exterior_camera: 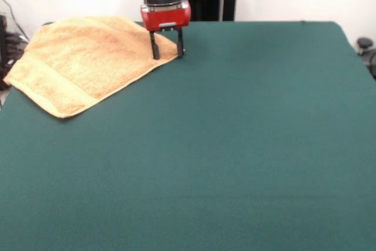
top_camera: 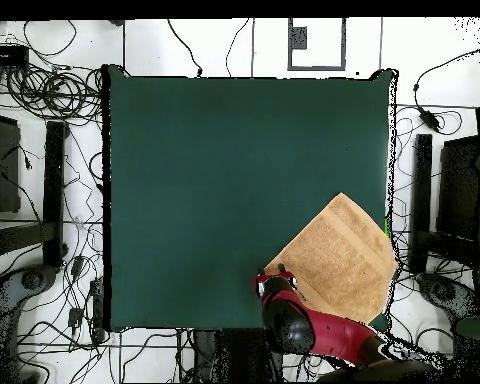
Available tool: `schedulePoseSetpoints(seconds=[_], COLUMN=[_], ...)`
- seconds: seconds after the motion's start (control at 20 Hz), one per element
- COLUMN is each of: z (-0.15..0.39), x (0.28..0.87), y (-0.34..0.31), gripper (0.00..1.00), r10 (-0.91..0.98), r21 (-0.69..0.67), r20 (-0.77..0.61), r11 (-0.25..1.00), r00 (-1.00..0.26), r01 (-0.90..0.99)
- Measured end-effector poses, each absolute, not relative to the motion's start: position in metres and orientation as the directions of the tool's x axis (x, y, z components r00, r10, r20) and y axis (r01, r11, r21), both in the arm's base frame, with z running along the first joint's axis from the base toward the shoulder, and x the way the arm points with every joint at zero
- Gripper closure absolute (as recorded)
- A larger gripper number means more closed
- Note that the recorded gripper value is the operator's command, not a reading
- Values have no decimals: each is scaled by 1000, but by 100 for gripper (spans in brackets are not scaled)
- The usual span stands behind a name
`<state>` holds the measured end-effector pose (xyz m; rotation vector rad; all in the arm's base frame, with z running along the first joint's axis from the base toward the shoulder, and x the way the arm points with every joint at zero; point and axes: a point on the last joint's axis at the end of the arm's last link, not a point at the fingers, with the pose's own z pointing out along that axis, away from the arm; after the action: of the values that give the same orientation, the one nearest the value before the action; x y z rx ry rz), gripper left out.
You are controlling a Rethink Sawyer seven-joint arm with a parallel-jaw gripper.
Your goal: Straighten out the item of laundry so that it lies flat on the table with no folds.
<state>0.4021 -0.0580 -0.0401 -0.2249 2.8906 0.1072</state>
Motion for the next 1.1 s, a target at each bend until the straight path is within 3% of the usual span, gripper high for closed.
schedulePoseSetpoints(seconds=[0.9,0.95,1.1], z=[-33,-32,-32], x=[410,411,411], y=[-37,-35,-35], gripper=[0,100,100], r10=[-244,-250,-251], r21=[4,3,2], r20=[-247,-249,-249], r11=[967,966,966], r00=[-938,-936,-935], r01=[-253,-258,-260])
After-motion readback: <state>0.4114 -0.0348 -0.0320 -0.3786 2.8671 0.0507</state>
